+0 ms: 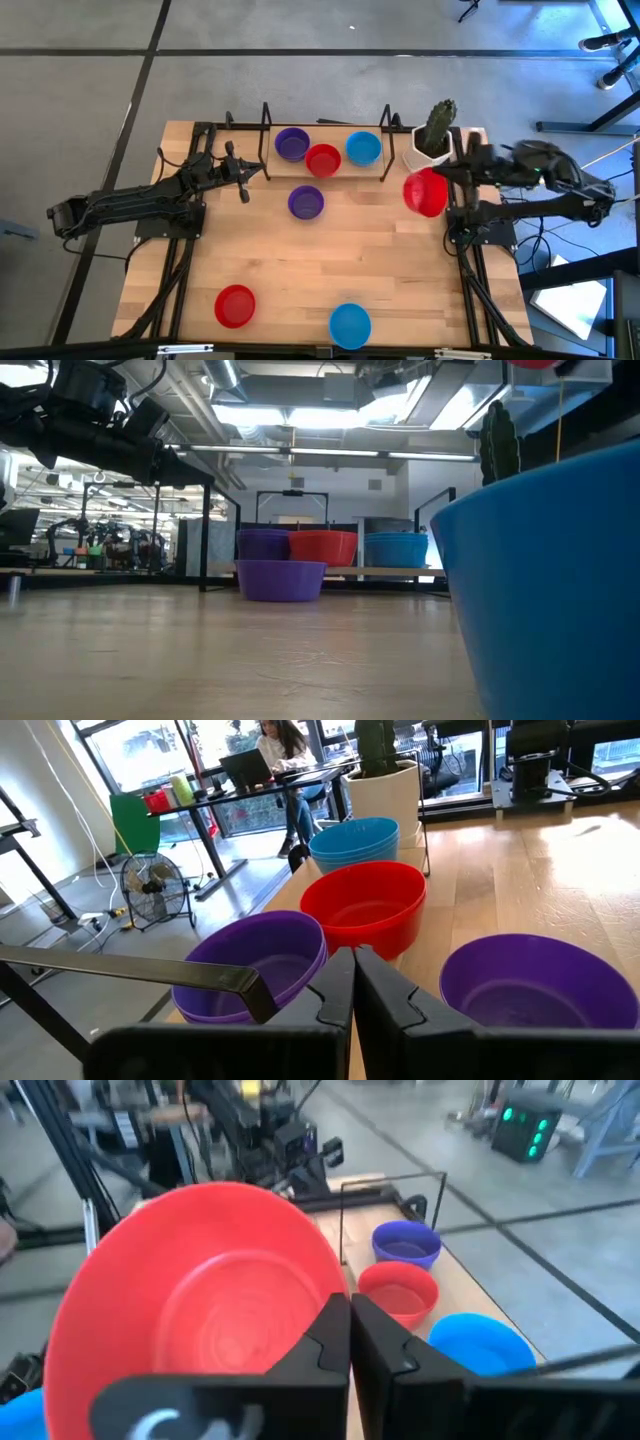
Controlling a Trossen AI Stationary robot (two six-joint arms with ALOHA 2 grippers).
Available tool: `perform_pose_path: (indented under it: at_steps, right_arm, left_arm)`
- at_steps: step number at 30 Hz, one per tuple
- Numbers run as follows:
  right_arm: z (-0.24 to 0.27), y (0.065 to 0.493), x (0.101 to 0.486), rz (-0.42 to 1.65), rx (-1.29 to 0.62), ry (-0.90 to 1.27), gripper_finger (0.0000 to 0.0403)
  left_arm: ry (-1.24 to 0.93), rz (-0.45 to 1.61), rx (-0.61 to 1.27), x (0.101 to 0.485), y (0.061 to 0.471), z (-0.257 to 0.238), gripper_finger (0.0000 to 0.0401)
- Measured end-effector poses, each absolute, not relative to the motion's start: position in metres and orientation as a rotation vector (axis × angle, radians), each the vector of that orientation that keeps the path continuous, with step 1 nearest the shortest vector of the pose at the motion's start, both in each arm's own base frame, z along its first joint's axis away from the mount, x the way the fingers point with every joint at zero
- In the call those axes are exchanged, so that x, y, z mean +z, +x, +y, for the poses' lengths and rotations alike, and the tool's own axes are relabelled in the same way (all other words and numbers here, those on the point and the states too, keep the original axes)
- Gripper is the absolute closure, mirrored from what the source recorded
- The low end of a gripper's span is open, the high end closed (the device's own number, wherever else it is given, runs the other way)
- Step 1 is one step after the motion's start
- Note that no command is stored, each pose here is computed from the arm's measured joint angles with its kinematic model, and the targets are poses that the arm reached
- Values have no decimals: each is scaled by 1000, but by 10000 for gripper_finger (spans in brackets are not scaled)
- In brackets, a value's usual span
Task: Pick & Place Mini bowls
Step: Stack the red bowl on top of the red bowl on the shelf
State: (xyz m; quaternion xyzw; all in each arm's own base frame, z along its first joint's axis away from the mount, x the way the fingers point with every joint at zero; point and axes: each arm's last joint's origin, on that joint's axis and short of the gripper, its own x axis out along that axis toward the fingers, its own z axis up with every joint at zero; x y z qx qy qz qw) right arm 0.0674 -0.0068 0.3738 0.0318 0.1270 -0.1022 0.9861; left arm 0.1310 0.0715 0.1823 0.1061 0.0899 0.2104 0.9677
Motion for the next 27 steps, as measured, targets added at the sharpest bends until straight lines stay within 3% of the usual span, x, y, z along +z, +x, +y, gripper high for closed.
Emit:
perform_pose_path:
  at_steps: [10,27]
  right_arm:
    - [-6,60,322,235,-199,105,401]
    - [-7,87,327,203,-174,57,399]
  left_arm:
    - [203,179,426,182,131,71,394]
    - [204,180,426,182,131,72,396]
